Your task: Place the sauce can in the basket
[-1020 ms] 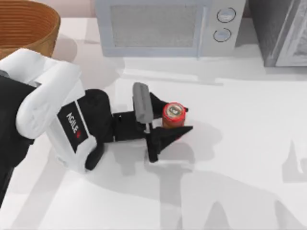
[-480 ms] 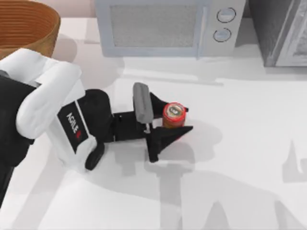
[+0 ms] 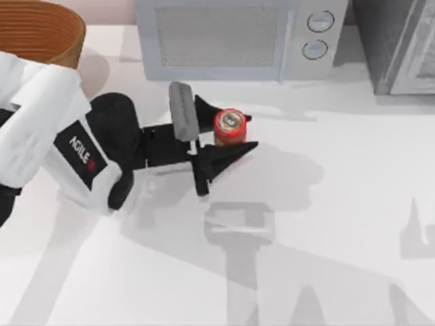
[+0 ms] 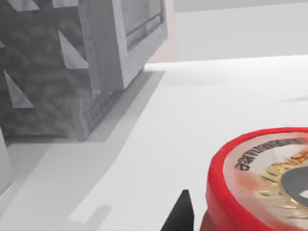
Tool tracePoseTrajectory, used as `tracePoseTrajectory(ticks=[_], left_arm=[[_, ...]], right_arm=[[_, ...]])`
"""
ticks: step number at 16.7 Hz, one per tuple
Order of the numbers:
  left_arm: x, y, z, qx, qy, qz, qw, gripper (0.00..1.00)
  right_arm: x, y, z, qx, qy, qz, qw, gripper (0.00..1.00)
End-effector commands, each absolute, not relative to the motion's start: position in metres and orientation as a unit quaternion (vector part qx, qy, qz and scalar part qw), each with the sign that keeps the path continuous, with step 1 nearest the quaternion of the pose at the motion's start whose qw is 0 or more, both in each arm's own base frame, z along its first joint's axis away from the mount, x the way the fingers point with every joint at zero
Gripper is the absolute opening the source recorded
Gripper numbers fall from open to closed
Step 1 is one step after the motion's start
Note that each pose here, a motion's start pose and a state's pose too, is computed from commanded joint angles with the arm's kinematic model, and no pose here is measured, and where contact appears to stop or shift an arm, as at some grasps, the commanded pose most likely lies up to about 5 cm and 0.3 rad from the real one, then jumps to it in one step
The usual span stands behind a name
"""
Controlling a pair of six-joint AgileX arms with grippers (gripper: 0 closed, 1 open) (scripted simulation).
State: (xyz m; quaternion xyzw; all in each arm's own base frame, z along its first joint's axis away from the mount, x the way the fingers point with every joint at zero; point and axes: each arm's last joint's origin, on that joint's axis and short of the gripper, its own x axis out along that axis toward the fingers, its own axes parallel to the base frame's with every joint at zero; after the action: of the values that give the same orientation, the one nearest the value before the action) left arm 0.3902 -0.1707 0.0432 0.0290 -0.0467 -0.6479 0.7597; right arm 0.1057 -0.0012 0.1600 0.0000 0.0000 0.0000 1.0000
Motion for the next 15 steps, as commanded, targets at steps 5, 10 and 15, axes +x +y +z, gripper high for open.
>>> tracePoseTrajectory(ticks=[5, 10, 15], left_arm=[[0.428, -0.119, 0.094, 0.054, -0.079, -0.620, 0.779, 0.00], [0.449, -0.065, 0.146, 0.079, -0.099, -0.599, 0.791, 0.00], [0.458, 0.014, 0.188, 0.081, -0.082, -0.555, 0.824, 0.00]], right_arm=[[0.106, -0.001, 0.160, 0.000, 0.000, 0.000, 1.000, 1.00], [0.106, -0.001, 0.160, 0.000, 0.000, 0.000, 1.000, 1.00], [0.106, -0.001, 0.160, 0.000, 0.000, 0.000, 1.000, 1.00]])
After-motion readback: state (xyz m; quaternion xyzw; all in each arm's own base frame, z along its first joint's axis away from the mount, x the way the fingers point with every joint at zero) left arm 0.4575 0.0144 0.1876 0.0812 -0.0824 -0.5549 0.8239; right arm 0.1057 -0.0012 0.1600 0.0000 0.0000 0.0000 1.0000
